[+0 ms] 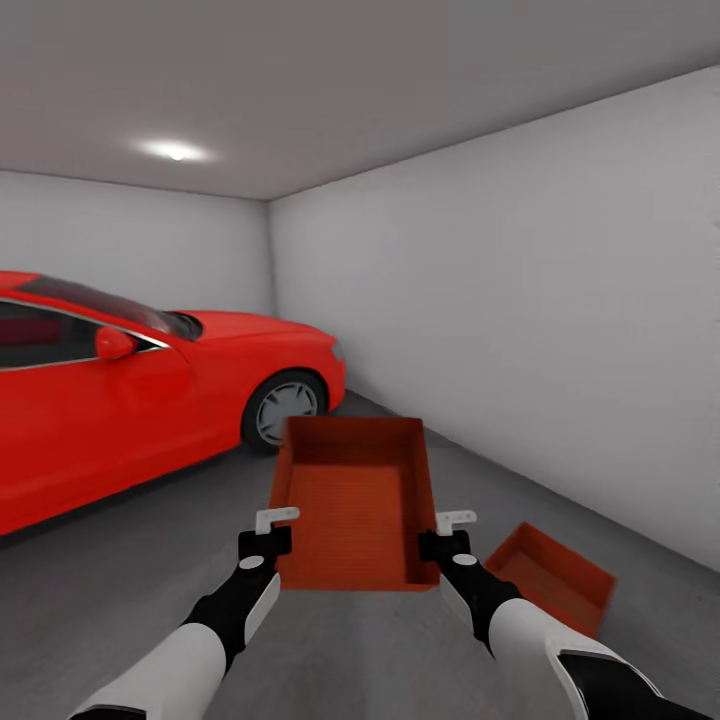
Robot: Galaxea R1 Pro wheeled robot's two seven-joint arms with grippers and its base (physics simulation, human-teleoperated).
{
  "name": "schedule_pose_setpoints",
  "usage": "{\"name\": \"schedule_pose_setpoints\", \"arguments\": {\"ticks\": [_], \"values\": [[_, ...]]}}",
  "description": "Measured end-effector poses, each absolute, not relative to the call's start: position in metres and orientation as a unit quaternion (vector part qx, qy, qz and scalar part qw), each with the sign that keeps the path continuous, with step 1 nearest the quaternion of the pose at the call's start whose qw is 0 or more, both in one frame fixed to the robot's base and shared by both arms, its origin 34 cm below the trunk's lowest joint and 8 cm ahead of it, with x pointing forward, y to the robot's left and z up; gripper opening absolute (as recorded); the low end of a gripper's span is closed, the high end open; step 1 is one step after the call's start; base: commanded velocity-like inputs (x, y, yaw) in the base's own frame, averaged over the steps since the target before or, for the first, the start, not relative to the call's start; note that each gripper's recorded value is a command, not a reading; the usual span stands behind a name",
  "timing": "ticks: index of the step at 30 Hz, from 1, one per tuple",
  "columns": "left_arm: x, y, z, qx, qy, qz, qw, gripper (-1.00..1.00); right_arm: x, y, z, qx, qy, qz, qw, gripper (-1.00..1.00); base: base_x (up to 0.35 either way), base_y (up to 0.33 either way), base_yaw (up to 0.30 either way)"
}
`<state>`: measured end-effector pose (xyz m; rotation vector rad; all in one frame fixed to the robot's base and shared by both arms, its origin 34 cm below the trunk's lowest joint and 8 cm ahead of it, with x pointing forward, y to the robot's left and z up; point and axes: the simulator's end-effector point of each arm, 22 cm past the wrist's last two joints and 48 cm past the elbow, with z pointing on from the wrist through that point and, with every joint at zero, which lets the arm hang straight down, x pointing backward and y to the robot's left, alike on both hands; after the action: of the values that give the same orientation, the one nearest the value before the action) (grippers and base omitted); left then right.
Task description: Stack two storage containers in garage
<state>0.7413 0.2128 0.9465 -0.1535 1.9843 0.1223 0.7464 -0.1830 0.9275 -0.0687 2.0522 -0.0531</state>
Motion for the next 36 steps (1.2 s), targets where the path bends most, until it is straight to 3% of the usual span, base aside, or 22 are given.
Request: {"name": "schedule_pose_setpoints", "arguments": {"ticks": [28,36], "values": [[0.7412,0.211,0.947,-0.066,0.835,0.052,0.543,-1.0,0.7471,-0.1848,0.9281,-0.029,0.855,-0.022,0.518,-1.0,0.303,0.186,-0.247],[0.7414,0.2109,0.9464,-0.065,0.836,0.052,0.543,-1.0,0.7473,-0.1849,0.9274,-0.029,0.855,-0.021,0.518,-1.0,0.079,0.044,-0.248]]}}
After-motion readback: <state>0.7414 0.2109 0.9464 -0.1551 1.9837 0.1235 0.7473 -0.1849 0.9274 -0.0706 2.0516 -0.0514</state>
